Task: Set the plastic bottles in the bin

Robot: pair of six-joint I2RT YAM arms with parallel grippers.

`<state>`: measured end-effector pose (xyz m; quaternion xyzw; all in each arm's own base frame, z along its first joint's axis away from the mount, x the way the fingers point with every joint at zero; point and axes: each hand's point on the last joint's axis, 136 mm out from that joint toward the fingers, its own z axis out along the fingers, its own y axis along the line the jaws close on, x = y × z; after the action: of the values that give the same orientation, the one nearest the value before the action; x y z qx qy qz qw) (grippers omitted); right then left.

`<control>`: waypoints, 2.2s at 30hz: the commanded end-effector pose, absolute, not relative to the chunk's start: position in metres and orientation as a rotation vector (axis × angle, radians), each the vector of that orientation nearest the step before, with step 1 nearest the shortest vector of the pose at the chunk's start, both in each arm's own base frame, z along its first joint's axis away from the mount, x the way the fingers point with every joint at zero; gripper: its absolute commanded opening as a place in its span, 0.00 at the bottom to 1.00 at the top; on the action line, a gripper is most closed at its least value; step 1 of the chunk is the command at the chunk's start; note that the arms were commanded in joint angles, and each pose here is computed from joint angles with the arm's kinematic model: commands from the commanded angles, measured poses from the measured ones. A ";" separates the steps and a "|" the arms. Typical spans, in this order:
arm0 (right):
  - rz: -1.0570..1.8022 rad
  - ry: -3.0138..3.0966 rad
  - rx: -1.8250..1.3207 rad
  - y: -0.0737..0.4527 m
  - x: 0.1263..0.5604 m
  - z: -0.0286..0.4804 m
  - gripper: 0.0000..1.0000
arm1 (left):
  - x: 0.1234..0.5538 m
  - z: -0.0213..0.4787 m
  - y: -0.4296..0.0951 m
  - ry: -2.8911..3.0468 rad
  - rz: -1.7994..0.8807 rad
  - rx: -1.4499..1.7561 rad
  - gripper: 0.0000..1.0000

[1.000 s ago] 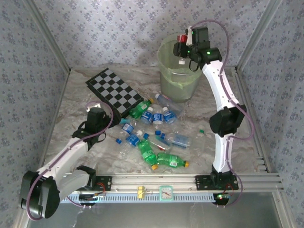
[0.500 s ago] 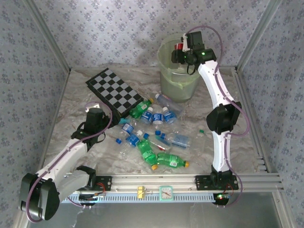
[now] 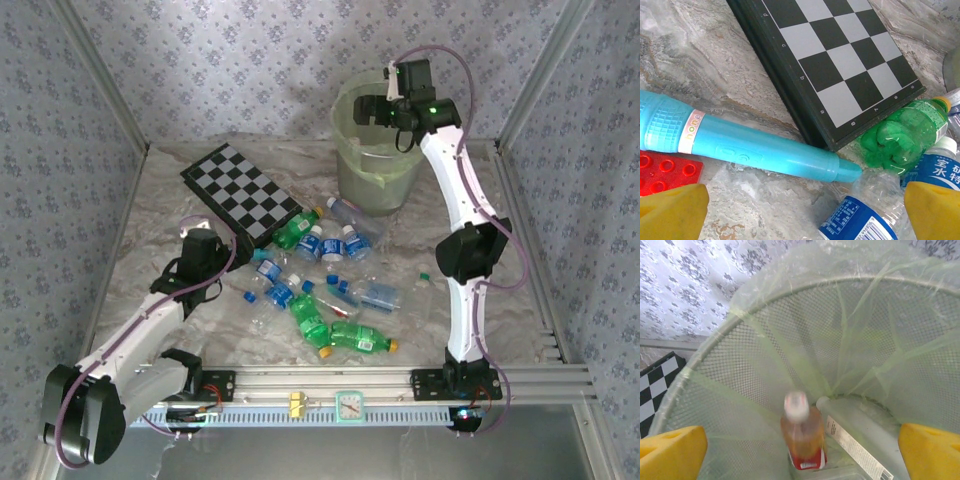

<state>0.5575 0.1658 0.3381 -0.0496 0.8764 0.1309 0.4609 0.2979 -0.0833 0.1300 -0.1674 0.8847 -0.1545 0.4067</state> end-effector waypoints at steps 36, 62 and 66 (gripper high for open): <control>0.630 2.096 -0.007 0.178 0.301 0.210 1.00 | 0.199 0.100 -0.160 2.641 -0.501 0.080 0.96; 0.651 2.124 -0.084 0.205 0.324 0.215 1.00 | 0.175 0.042 -0.171 2.825 -0.237 0.401 0.85; 0.637 2.131 -0.077 0.203 0.324 0.214 1.00 | 0.176 0.035 -0.170 2.844 -0.199 0.427 0.85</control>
<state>0.3214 0.1991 0.2008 -0.0235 0.8656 0.2537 0.4311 0.1734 -0.1695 0.0359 0.1297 0.9804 -0.0798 0.1248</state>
